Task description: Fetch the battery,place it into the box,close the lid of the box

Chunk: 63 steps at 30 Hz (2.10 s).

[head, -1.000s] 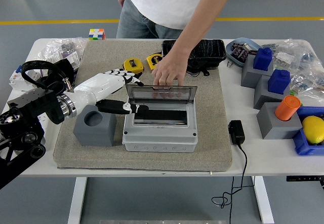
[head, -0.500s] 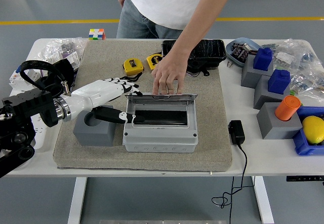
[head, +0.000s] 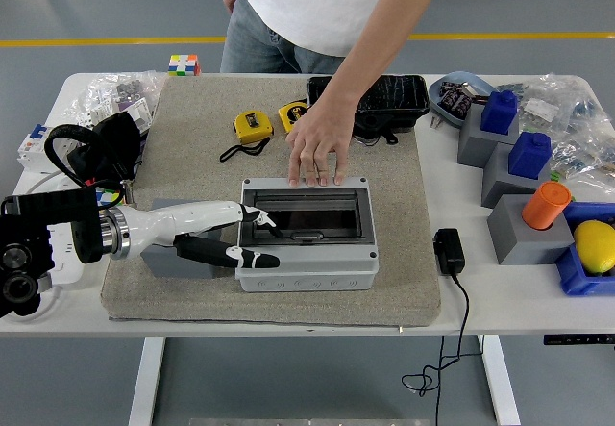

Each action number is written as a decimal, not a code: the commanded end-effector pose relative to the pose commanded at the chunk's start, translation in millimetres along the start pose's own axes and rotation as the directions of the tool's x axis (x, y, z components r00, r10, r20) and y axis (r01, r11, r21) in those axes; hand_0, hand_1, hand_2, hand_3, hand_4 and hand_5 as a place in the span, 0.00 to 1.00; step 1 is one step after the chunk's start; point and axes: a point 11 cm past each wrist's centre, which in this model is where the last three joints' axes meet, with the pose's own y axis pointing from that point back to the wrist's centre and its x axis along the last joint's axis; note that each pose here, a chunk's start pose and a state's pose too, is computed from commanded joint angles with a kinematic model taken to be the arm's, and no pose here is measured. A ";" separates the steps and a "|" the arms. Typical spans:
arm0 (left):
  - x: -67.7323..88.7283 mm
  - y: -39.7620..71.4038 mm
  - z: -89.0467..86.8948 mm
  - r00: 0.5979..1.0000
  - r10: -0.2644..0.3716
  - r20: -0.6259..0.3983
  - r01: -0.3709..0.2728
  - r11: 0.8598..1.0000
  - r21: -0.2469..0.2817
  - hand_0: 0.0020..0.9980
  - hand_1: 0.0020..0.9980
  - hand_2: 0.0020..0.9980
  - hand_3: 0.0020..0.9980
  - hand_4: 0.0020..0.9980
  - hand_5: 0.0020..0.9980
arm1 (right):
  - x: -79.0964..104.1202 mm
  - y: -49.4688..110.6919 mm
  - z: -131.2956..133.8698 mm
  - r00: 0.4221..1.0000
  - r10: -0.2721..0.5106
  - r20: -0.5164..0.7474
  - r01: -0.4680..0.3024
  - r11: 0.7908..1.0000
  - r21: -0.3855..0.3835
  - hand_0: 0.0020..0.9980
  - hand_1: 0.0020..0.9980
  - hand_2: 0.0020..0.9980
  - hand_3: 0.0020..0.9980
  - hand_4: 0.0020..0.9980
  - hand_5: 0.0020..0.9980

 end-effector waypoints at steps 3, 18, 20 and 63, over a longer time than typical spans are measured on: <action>-3.1 -0.8 -1.1 1.000 -0.015 0.006 0.015 1.000 0.009 1.00 1.00 0.97 0.78 1.00 1.00 | 0.4 -0.2 -1.9 1.000 0.001 0.003 -0.001 1.000 0.004 0.81 0.76 0.76 0.76 1.00 1.00; 83.5 14.4 39.9 0.861 0.505 0.056 -0.484 0.848 -0.214 1.00 1.00 0.91 0.80 1.00 1.00 | -8.1 0.8 -2.5 1.000 -0.013 0.008 0.013 1.000 0.005 0.80 0.76 0.76 0.76 1.00 1.00; 95.6 16.1 44.4 0.819 0.574 -0.008 -0.557 0.791 -0.252 1.00 1.00 0.91 0.80 1.00 1.00 | -11.2 1.3 -2.1 1.000 -0.019 0.007 0.019 1.000 0.004 0.80 0.76 0.76 0.76 1.00 1.00; 40.6 -17.0 -40.7 0.532 0.569 -0.627 -0.739 0.674 -0.015 0.94 0.95 0.88 0.84 1.00 1.00 | -21.6 12.9 57.6 0.993 -0.051 -0.102 0.043 0.996 -0.081 0.83 0.82 0.79 0.82 1.00 1.00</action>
